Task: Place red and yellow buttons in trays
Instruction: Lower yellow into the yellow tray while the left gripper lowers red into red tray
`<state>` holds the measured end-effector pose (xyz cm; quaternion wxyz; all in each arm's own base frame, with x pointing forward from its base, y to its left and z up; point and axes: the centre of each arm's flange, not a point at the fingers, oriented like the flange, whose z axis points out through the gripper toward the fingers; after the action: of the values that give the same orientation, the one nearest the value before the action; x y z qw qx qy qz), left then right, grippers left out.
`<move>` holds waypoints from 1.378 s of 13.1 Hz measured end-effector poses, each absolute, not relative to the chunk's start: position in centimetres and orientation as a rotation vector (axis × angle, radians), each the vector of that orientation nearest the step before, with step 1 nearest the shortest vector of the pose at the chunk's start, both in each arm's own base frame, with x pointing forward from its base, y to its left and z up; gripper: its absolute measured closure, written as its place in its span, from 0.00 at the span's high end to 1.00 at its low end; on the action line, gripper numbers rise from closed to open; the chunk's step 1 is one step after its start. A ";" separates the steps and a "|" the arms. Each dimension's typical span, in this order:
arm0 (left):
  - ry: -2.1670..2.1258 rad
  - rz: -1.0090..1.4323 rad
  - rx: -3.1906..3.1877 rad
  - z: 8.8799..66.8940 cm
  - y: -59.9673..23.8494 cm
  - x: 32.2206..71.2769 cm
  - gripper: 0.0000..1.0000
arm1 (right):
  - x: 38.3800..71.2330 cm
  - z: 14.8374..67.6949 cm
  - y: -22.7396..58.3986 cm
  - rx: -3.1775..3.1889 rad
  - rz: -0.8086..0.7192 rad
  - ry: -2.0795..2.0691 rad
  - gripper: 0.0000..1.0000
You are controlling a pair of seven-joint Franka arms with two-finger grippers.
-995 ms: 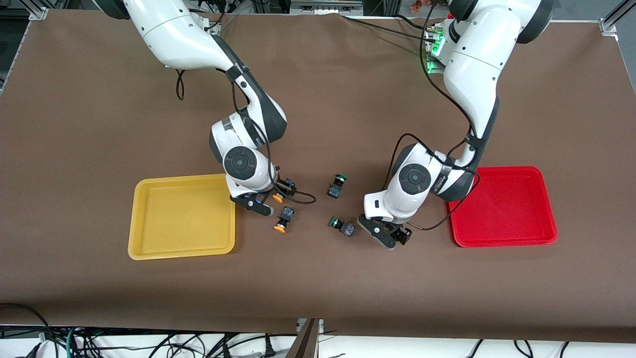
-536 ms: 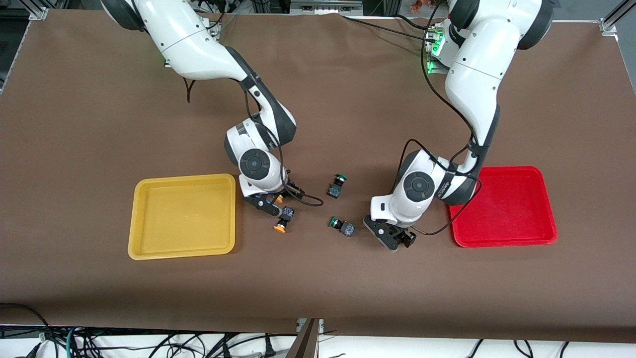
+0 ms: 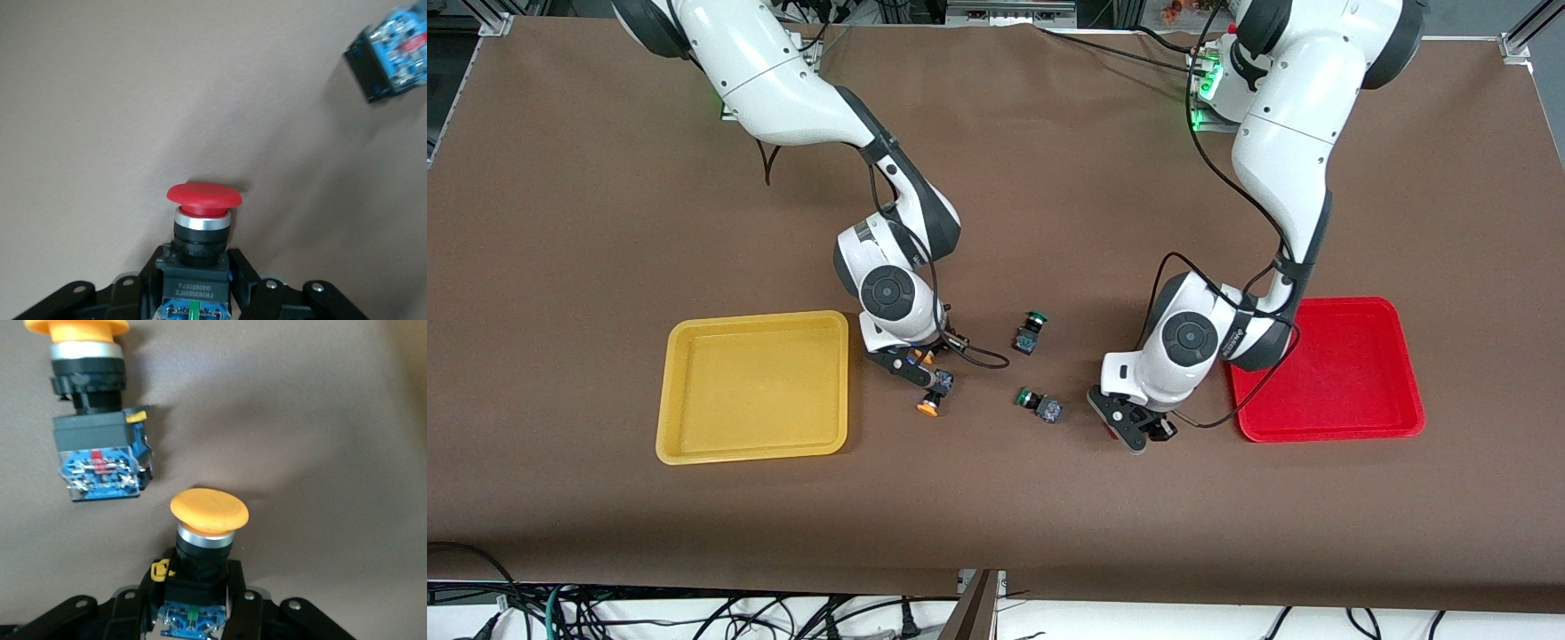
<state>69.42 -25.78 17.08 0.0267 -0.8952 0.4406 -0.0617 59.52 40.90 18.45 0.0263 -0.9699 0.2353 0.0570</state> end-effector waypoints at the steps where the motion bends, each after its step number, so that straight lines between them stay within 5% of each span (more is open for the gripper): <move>1: 1.358 -0.186 -2.766 17.3 -25.2 69.7 0.43 | 59.8 18.9 40.6 -3.002 0.171 0.712 0.42; 5: 1.308 -0.076 -2.775 25.1 -23.3 70.5 0.43 | 63.4 23.9 33.8 -3.073 0.241 0.515 0.42; 10: 1.163 0.360 -2.827 35.0 -13.0 68.4 0.42 | 68.0 25.0 16.8 -3.116 0.383 0.218 0.42; 18: 1.106 0.768 -2.892 21.8 -1.7 65.9 0.42 | 68.7 20.7 0.1 -3.094 0.471 -0.025 0.42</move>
<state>65.90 -1.70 21.84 -0.0243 -0.9062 0.3467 0.2408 68.74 0.05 20.72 0.0060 -0.9886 -0.0079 0.1505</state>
